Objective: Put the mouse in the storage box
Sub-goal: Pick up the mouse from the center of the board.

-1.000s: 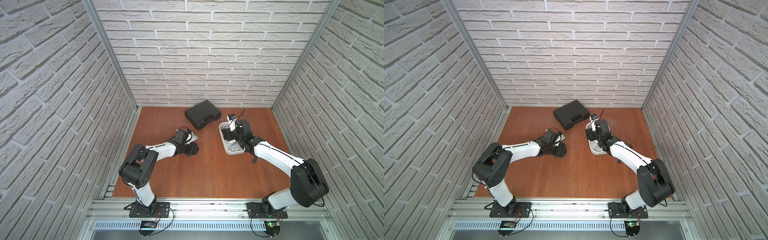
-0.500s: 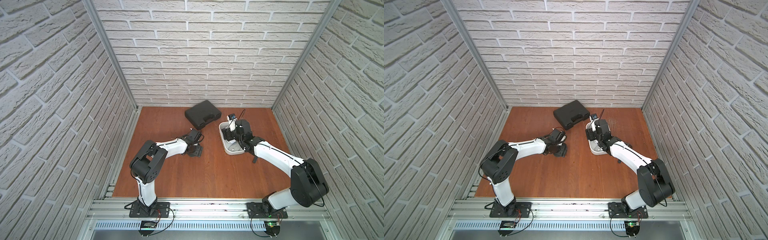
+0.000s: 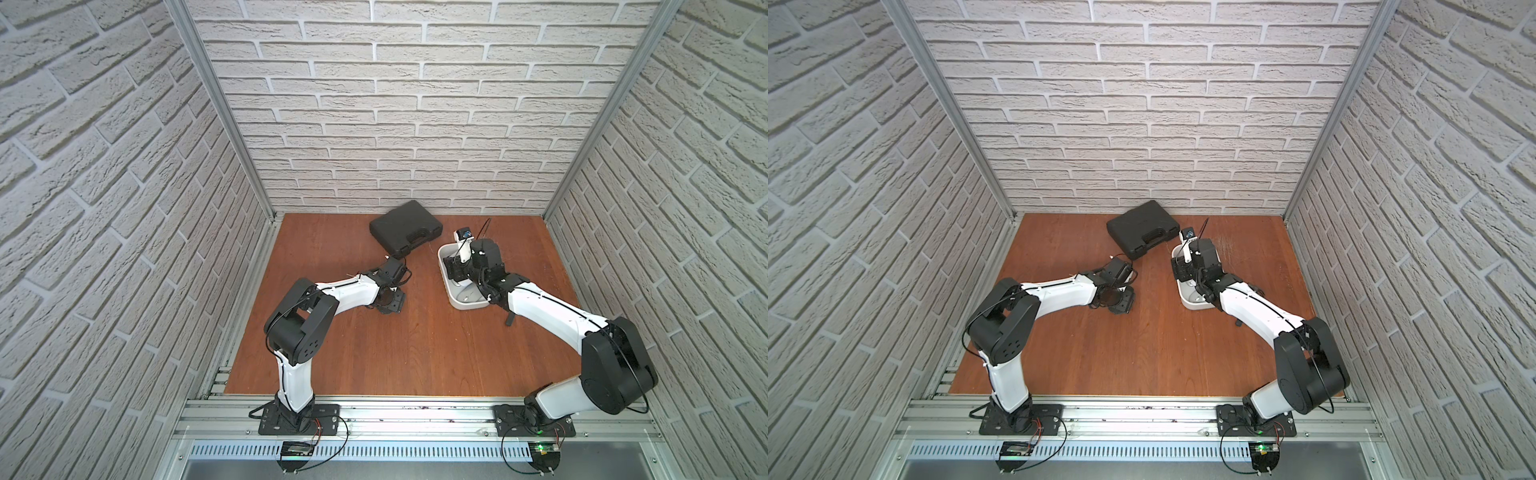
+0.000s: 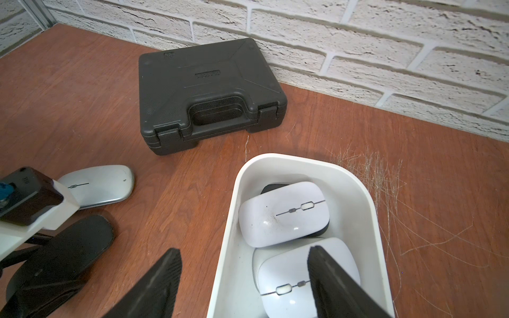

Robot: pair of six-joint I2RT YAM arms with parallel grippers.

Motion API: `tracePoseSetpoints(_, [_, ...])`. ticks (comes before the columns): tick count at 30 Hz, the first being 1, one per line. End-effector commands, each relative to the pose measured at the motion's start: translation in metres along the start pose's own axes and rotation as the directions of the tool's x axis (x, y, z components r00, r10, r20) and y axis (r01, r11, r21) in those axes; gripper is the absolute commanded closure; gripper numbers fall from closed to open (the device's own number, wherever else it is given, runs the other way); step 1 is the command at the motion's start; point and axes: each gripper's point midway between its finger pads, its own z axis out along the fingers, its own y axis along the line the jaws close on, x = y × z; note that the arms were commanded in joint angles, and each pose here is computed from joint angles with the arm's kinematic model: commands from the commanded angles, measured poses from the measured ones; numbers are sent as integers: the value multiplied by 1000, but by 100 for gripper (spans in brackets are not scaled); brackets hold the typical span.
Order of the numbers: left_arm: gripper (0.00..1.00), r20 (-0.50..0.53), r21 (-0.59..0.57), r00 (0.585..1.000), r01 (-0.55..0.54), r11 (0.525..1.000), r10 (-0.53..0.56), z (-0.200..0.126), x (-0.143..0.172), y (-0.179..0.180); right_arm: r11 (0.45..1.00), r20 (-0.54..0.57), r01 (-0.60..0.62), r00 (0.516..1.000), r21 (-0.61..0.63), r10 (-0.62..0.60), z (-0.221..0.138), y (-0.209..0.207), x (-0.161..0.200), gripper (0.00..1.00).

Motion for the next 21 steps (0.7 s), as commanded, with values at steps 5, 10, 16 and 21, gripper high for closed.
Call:
tracePoseSetpoints(5, [9, -187, -102, 977, -120, 988, 100, 7, 44, -4, 1000, 49, -24, 998, 2, 24, -5, -1, -13, 23])
tracePoseSetpoints(10, [14, -270, -194, 954, -189, 963, 133, 16, 52, 0, 1000, 50, -22, 998, 7, 22, -5, -2, -13, 23])
tracePoseSetpoints(16, [21, -357, -302, 927, -230, 925, 114, 18, 59, 14, 1000, 48, -22, 999, 10, 22, -4, -3, -14, 24])
tracePoseSetpoints(21, [28, -397, -319, 910, -260, 911, 120, 17, 66, 13, 1000, 41, -20, 999, 11, 20, -2, -2, -14, 24])
